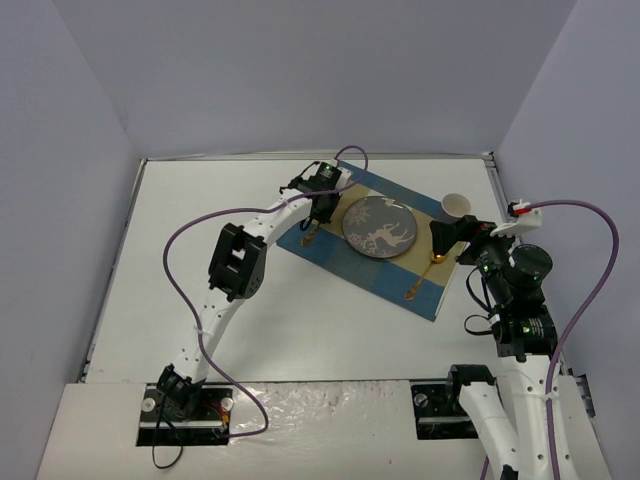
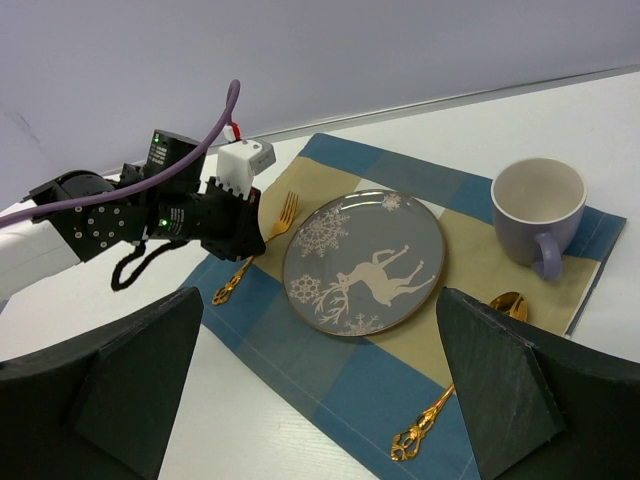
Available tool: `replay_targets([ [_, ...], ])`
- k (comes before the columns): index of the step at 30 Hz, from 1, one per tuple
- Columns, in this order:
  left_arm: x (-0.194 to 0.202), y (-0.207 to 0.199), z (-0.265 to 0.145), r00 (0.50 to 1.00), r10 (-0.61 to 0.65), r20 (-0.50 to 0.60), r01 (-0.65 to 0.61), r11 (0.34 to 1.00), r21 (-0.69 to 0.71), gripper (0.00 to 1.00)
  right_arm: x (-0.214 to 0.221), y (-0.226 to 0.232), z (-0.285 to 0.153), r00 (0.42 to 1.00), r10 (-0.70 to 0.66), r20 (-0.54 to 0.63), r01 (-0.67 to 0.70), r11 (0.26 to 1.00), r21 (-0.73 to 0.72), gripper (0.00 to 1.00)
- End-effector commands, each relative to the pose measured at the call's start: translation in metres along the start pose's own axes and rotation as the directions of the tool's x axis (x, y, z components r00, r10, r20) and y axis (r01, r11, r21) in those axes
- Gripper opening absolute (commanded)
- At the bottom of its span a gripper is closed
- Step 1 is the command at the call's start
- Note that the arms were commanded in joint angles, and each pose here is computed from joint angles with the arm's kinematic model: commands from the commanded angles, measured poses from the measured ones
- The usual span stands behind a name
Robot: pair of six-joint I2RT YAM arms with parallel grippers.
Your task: Set the dinner table for one person
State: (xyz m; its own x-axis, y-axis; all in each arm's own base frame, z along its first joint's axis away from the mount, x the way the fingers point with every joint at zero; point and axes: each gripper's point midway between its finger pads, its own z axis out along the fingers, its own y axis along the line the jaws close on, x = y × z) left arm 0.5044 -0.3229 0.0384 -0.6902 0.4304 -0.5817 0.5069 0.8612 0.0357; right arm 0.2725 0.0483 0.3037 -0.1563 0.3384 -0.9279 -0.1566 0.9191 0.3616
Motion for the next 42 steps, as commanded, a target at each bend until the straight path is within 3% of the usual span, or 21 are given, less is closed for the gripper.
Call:
replay_targets([
  [1, -0.032, -0.001, -0.017, 0.995, -0.033, 0.091, 0.034, 0.999, -0.007, 0.00, -0.020, 0.008, 0.001, 0.997, -0.029, 0.068, 0.031, 0.999, -0.026, 1.00],
  [6, -0.029, -0.001, -0.015, 0.996, -0.024, 0.086, 0.025, 1.000, -0.009, 0.15, -0.017, 0.007, 0.000, 0.998, -0.028, 0.064, 0.030, 0.999, -0.023, 1.00],
  [9, -0.030, -0.002, -0.017, 0.996, -0.028, 0.089, 0.029, 1.000, -0.007, 0.33, -0.016, 0.007, -0.001, 0.998, -0.027, 0.062, 0.028, 0.999, -0.029, 1.00],
  [14, -0.040, -0.001, -0.032, 0.992, -0.048, 0.118, 0.049, 0.999, -0.006, 0.52, -0.021, 0.010, -0.003, 0.996, -0.042, 0.077, 0.044, 0.998, -0.035, 1.00],
  [21, -0.078, 0.011, -0.096, 0.960, -0.137, 0.243, 0.151, 0.988, -0.037, 0.78, -0.035, 0.005, -0.015, 0.991, -0.088, 0.105, 0.087, 0.996, 0.021, 1.00],
  [27, -0.107, 0.035, -0.197, 0.880, -0.223, 0.420, 0.262, 0.964, -0.037, 0.91, -0.059, -0.004, -0.043, 0.969, -0.198, 0.147, 0.180, 0.975, 0.126, 1.00],
  [34, -0.067, 0.078, -0.313, 0.811, -0.235, 0.536, 0.351, 0.928, -0.123, 0.97, -0.079, -0.004, -0.088, 0.937, -0.276, 0.216, 0.232, 0.950, 0.210, 1.00],
  [42, 0.042, 0.121, -0.421, 0.725, -0.222, 0.652, 0.456, 0.864, -0.212, 0.97, -0.087, -0.023, -0.144, 0.884, -0.329, 0.332, 0.210, 0.914, 0.347, 1.00],
])
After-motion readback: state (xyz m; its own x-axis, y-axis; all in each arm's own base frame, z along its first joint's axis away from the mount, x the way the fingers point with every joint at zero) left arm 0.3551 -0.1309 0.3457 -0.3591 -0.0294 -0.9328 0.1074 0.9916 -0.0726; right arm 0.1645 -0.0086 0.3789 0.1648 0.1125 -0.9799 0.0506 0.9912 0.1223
